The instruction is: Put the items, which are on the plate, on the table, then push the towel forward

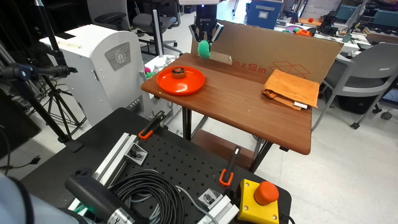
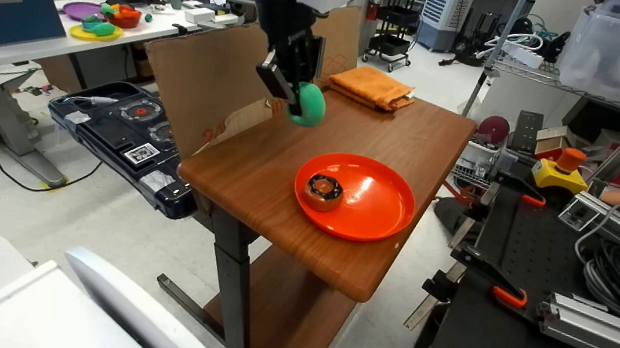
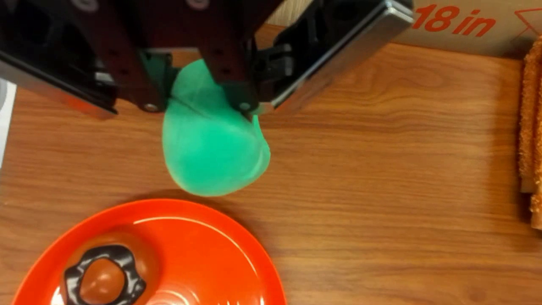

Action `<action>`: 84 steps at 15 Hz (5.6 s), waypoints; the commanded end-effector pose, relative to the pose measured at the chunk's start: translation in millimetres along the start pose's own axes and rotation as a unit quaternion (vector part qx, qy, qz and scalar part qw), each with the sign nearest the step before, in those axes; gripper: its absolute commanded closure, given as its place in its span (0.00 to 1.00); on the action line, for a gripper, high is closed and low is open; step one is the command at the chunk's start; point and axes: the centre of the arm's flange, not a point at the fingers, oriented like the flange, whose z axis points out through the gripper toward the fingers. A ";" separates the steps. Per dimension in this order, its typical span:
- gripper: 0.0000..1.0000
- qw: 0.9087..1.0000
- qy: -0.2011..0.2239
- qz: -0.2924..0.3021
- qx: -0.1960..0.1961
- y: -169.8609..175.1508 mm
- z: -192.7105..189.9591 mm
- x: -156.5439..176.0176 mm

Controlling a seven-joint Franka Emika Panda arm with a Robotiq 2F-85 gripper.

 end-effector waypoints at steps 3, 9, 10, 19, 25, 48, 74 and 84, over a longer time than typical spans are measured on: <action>0.80 1.000 -0.012 0.019 -0.022 -13.5 6.9 69.0; 0.69 0.998 -0.028 0.031 -0.036 -12.7 26.1 90.5; 0.48 0.998 -0.032 0.031 -0.035 -13.1 28.8 91.2; 0.00 0.999 0.010 0.006 -0.044 -19.5 4.4 33.4; 0.00 0.997 0.036 -0.065 -0.023 -86.6 2.1 -23.9; 0.00 0.998 0.000 0.019 0.057 -9.9 65.5 -195.0; 0.00 0.997 0.045 -0.059 0.021 -54.8 58.0 -116.0; 0.00 0.996 0.009 -0.087 0.005 -76.5 74.9 -87.6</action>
